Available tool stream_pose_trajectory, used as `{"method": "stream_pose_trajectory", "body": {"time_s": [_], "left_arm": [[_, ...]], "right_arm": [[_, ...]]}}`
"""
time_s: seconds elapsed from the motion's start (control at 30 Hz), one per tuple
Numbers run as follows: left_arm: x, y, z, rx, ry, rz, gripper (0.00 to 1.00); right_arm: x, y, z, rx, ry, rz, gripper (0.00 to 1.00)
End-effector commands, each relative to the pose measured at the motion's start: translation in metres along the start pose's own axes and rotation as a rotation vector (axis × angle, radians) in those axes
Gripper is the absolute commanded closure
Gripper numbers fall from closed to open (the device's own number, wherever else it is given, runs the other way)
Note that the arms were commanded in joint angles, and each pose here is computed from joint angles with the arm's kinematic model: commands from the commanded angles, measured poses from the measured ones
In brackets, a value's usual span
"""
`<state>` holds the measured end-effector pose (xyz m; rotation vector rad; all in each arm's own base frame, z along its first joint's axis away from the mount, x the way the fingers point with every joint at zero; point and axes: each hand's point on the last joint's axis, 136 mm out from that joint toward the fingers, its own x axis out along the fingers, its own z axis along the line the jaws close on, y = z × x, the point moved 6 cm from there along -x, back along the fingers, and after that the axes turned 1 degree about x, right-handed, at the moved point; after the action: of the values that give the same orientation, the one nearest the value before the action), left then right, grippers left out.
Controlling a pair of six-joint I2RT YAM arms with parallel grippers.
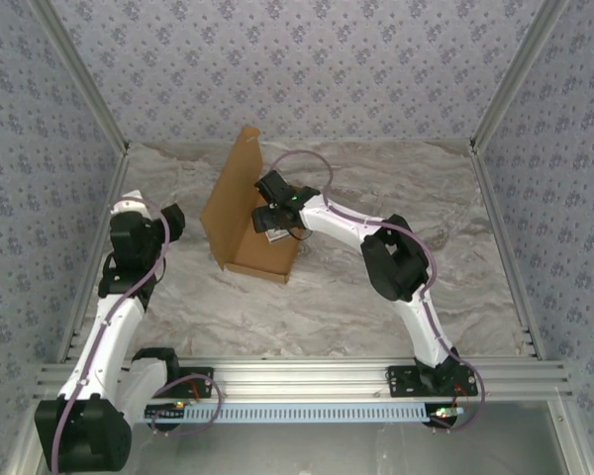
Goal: Fold the paper box
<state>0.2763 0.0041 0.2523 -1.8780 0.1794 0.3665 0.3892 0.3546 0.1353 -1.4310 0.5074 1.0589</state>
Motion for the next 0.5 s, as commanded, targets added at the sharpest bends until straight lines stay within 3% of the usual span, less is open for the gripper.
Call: {"method": "stream_pose_trajectory", "body": {"time_s": [0.0, 0.2, 0.47], "left_arm": [[-0.004, -0.004, 0.000, -0.014, 0.010, -0.026, 0.30], [-0.013, -0.002, -0.008, -0.060, 0.090, -0.009, 0.29], [-0.021, -0.004, -0.012, -0.074, 0.115, -0.005, 0.29]], "right_arm": [[-0.046, -0.020, -0.004, -0.026, -0.030, -0.059, 0.15], [-0.079, -0.033, -0.044, -0.078, -0.026, -0.137, 0.13], [-0.035, -0.055, -0.102, -0.070, -0.054, -0.175, 0.13]]}}
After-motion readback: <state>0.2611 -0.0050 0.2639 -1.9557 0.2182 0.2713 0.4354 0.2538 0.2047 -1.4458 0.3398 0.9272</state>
